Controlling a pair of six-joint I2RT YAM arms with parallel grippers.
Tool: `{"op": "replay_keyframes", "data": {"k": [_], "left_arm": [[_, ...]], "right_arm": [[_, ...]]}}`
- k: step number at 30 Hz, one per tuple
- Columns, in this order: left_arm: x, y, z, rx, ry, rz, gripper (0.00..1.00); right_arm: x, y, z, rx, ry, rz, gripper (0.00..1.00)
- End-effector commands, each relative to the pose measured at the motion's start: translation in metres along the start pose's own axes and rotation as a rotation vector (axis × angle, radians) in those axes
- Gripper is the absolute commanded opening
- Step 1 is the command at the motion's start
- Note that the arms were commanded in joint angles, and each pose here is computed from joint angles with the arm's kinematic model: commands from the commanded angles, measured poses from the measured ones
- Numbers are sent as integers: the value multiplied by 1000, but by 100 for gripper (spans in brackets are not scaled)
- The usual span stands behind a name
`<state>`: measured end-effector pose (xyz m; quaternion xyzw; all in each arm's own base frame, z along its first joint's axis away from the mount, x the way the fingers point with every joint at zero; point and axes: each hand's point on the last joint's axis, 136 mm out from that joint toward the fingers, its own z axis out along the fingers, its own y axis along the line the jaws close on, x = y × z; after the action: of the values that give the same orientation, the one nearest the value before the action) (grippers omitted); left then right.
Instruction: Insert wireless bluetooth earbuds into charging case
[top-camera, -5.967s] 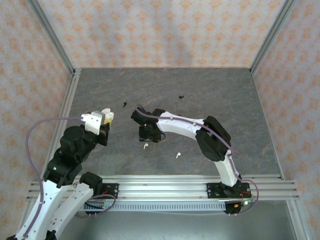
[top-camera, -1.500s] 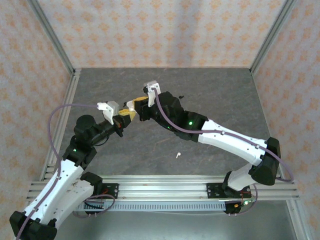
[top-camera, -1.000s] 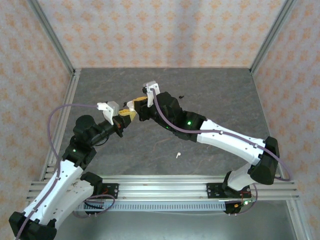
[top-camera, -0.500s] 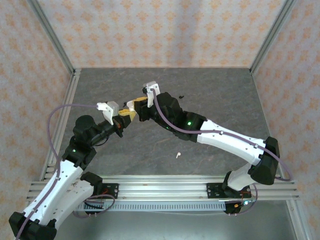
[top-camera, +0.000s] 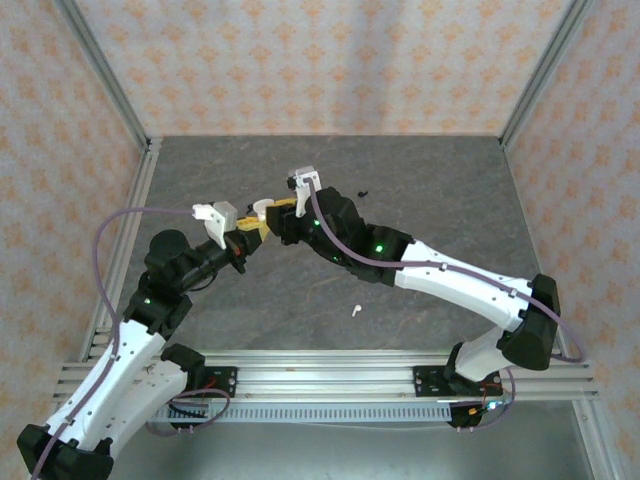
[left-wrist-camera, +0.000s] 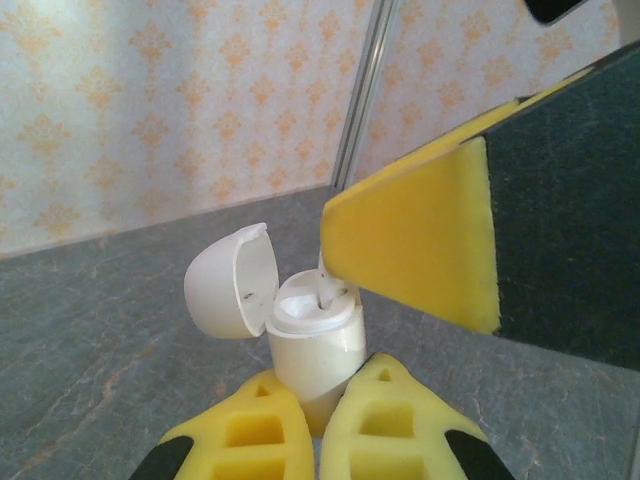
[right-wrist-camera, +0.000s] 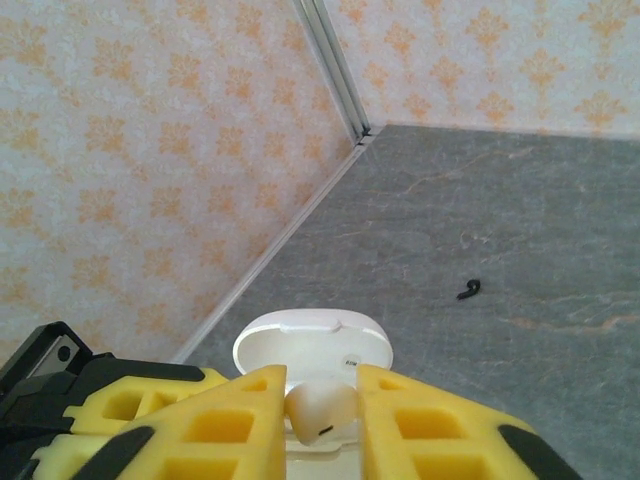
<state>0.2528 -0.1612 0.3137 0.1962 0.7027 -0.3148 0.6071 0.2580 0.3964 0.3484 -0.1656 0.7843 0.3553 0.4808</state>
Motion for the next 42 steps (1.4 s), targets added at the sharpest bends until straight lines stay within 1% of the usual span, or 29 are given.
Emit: {"op": "replay_keyframes", "data": {"k": [1,5,9,12,16,18,22,25,29,31,36,42], "left_arm": [[-28,-10,-7,16,-75,34,0],[-27,-10,-7,14,-73,34,0],[-25,-10,-7,15,-67,32,0],[-25,-10,-6,16,-66,34,0],[-25,-13,-6,30,-67,41,0],[-26,-14,-5,39,-70,43,0],[-28,-17,-6,51,-75,51,0],[-28,-18,-6,53,-67,55,0],[-27,-19,-6,52,-63,60,0],[-27,-19,-6,53,-63,60,0],[-27,-20,-6,57,-60,64,0],[-26,-22,-5,61,-52,70,0]], "right_arm": [[-8,4,-16,-15,-10,26,31],[-20,9,-25,-33,-31,57,39],[-36,13,-37,-36,-44,107,46],[-45,10,-44,-29,-40,157,48],[-51,3,-45,-51,-1,253,47],[-50,-1,-42,-70,35,302,46],[-40,-8,-34,-76,108,338,41],[-34,-4,-29,-97,150,359,34],[-25,2,-21,-121,204,378,21],[-20,3,-17,-122,232,382,17],[-12,8,-9,-140,281,380,12],[-13,12,-6,-154,288,360,13]]}}
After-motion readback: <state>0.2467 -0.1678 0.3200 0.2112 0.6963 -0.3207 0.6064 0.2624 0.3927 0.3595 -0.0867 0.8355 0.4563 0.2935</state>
